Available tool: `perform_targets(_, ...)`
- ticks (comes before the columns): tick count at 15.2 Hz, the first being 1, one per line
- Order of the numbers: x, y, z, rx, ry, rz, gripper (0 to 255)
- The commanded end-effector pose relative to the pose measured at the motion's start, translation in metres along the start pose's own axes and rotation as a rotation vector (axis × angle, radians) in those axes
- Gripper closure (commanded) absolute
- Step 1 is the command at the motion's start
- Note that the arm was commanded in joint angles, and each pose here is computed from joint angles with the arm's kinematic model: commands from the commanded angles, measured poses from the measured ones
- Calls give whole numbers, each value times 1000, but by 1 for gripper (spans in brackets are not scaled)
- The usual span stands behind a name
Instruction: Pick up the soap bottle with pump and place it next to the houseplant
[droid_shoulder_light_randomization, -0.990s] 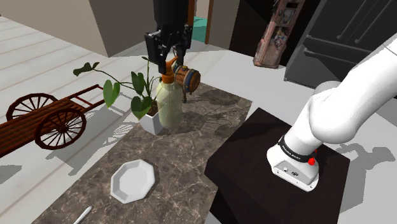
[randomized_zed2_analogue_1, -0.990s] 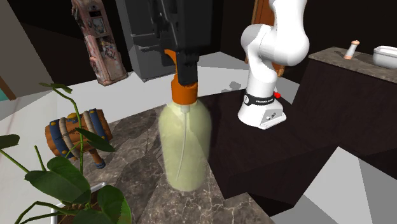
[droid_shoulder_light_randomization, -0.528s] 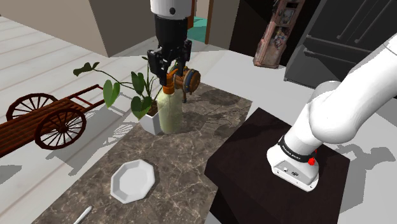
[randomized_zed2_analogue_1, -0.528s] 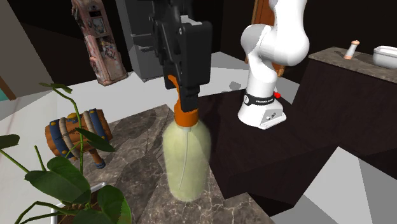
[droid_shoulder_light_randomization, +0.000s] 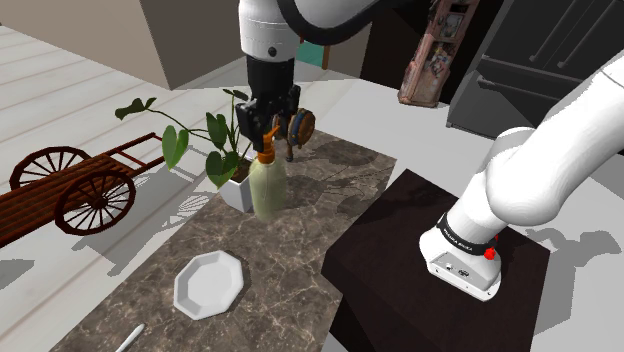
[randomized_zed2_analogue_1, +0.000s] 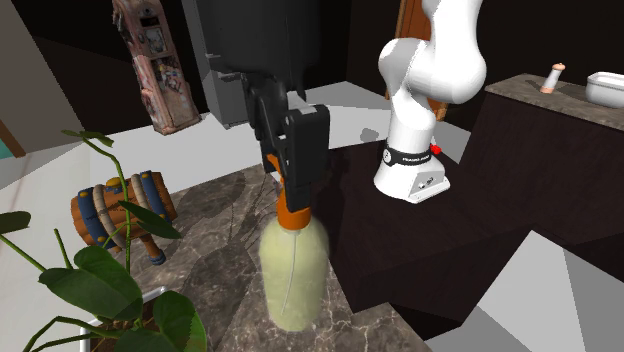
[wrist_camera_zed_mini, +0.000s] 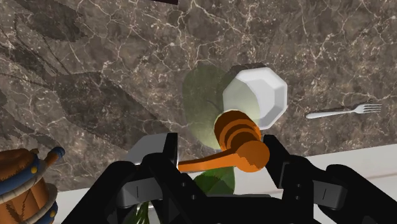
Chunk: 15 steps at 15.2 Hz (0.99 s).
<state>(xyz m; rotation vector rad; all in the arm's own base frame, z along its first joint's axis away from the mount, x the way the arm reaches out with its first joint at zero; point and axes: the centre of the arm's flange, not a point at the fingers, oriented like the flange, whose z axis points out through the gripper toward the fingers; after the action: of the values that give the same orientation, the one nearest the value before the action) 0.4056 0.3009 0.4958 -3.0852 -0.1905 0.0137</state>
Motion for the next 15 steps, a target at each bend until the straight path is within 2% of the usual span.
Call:
perform_targets(1, 0, 0, 11, 0, 1, 0, 255)
perform_targets(15, 0, 4, 85, 0, 1, 0, 255)
